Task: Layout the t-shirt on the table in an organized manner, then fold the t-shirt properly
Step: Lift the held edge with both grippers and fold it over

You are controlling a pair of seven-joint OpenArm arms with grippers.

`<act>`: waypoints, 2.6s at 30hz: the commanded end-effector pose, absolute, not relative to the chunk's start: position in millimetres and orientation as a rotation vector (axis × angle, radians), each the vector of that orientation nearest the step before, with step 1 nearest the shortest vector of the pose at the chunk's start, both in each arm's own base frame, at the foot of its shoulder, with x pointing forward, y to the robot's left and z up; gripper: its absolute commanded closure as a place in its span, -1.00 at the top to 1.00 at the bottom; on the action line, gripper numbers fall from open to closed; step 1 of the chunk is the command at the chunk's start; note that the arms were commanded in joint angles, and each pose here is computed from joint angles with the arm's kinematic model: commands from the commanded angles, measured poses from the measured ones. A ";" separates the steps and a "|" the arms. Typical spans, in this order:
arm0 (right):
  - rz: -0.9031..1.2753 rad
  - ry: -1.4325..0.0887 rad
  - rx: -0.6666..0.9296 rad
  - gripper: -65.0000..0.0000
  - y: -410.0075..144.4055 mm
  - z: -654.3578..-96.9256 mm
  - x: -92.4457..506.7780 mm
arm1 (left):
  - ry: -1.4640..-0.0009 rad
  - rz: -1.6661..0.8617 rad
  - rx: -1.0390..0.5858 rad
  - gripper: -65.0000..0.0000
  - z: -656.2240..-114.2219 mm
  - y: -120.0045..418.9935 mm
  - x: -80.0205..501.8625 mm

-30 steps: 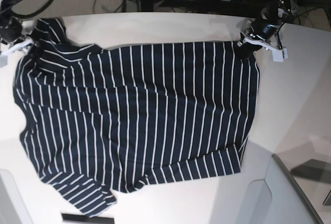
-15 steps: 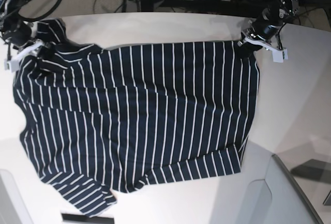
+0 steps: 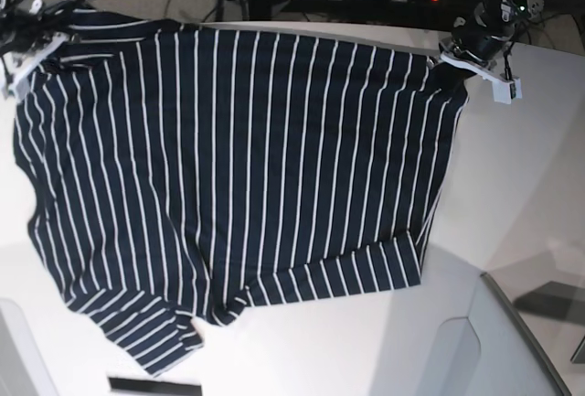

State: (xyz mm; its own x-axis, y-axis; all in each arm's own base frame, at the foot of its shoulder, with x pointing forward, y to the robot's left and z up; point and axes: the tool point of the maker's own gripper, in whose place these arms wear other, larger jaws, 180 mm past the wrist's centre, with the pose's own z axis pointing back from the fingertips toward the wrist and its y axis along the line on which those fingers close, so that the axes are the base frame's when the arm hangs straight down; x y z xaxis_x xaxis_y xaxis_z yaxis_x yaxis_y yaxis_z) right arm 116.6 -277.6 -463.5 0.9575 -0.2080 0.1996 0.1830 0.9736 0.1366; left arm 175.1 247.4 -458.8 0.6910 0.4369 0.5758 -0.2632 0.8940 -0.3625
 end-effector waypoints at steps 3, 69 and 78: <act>-0.165 -0.192 0.053 -0.99 -290.0 -448.1 109.8 | -0.743 0.382 -0.247 -1.00 -447.7 253.2 177.2; 0.141 -0.578 0.210 -0.99 -230.9 -429.9 336.0 | -0.706 0.209 -0.046 -1.00 -447.2 259.9 294.8; 0.116 -0.606 0.187 -1.00 -246.4 -422.0 338.8 | -0.759 0.203 -0.023 -1.00 -428.5 267.0 300.0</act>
